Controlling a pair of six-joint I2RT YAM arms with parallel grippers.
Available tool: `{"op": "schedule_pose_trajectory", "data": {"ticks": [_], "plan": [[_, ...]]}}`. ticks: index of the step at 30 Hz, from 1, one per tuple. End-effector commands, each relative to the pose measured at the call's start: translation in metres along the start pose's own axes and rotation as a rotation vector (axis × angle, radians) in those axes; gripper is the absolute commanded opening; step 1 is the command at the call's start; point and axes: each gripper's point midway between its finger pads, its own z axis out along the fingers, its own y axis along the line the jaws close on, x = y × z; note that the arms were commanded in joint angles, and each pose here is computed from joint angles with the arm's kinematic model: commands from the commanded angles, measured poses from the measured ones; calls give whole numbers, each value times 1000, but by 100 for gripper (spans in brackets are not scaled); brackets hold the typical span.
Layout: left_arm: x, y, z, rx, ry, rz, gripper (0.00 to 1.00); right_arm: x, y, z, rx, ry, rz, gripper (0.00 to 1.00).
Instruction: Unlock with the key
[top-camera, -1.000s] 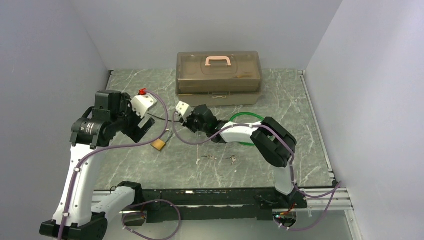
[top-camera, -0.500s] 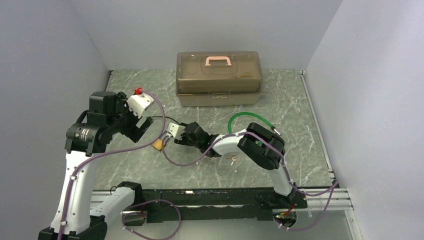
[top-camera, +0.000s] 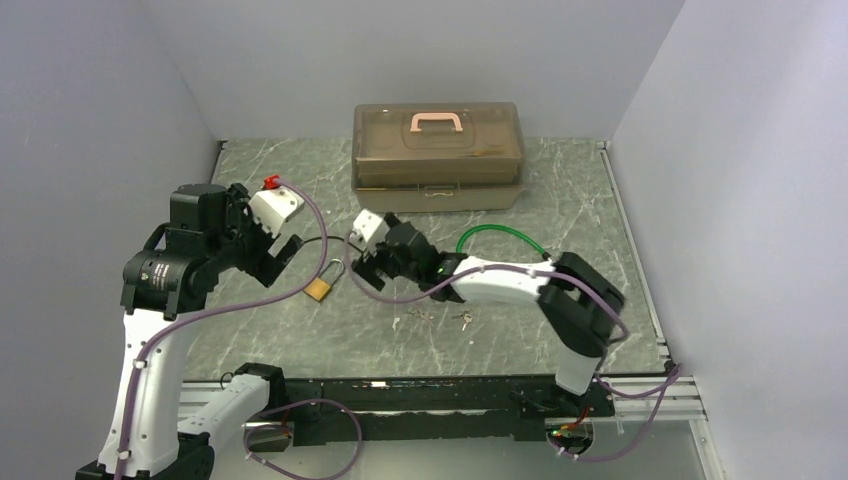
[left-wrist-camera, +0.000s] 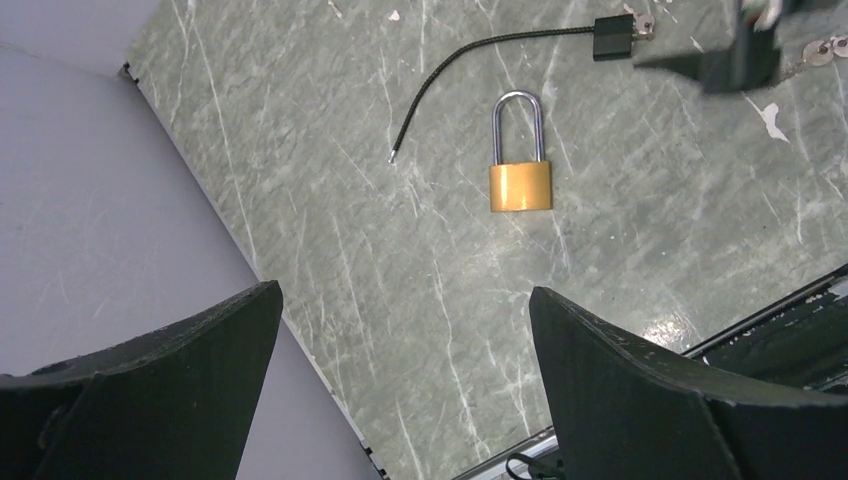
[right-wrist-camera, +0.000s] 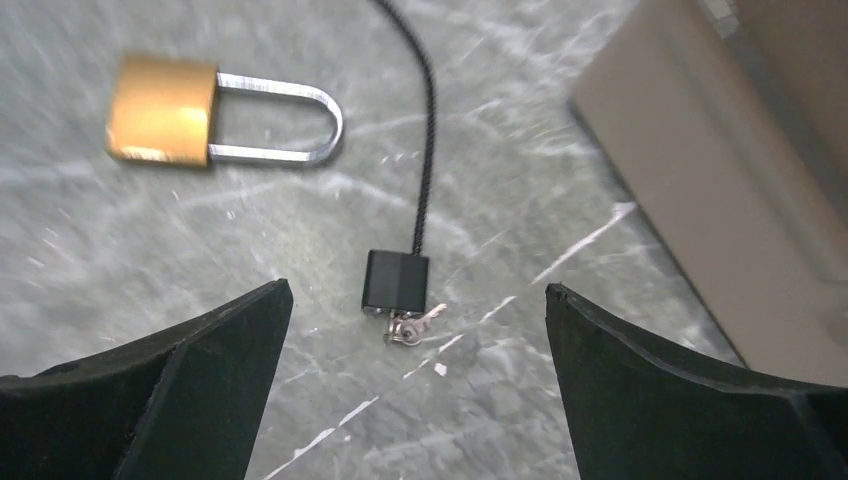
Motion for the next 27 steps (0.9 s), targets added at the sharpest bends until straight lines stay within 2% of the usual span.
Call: {"op": "schedule_pose_trajectory", "data": {"ticks": [1,5,8,11,12,14,20,27], "plan": [[2,2,-3,-9,15,-10,99,-72,-36,-51,62,-94,278,100],[15,-3,11,13,55,-21,99,-69,-54,-89,96,-94,546,100],[20,-5,17,19,60,-27,99,-45,-59,-117,120,-66,674,100],[26,-7,23,26,69,-35,99,0,-62,-139,200,68,836,99],[28,-7,25,27,76,-37,99,18,-61,-145,245,127,867,95],[35,-7,31,26,91,-38,99,52,-54,-157,309,224,919,89],[61,-11,54,35,177,-51,99,107,-31,-176,348,318,1024,82],[88,-28,72,93,239,-57,99,134,-21,-172,365,372,1040,74]]}}
